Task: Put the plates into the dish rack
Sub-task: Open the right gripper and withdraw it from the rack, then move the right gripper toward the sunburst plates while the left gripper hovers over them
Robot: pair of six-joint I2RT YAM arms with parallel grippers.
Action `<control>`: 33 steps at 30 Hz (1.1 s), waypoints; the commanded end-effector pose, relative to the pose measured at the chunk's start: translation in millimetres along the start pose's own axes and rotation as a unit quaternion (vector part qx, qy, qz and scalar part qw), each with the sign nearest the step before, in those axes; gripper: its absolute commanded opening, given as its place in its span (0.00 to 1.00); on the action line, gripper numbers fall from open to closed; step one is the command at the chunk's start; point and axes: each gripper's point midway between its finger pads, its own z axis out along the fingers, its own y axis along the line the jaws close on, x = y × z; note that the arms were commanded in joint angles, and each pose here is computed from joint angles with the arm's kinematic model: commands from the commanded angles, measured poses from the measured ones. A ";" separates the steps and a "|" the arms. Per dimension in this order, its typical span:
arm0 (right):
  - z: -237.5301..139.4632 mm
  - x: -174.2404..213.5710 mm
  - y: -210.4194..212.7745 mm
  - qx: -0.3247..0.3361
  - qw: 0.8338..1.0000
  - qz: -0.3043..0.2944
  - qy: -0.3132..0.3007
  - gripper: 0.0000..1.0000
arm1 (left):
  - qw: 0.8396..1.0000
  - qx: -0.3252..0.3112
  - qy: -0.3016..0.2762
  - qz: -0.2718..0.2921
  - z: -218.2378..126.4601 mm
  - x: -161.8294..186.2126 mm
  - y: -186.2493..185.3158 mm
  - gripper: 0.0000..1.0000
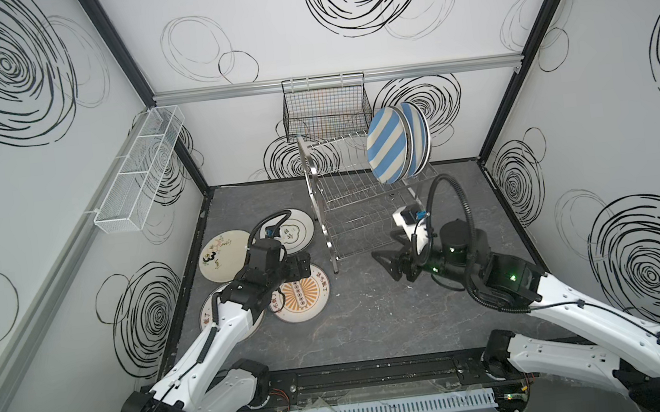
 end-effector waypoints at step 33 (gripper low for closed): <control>10.4 143.6 -8.2 -0.063 0.979 0.184 0.060 0.89 | 0.989 -0.113 0.033 -0.089 75.7 13.9 71.7 0.96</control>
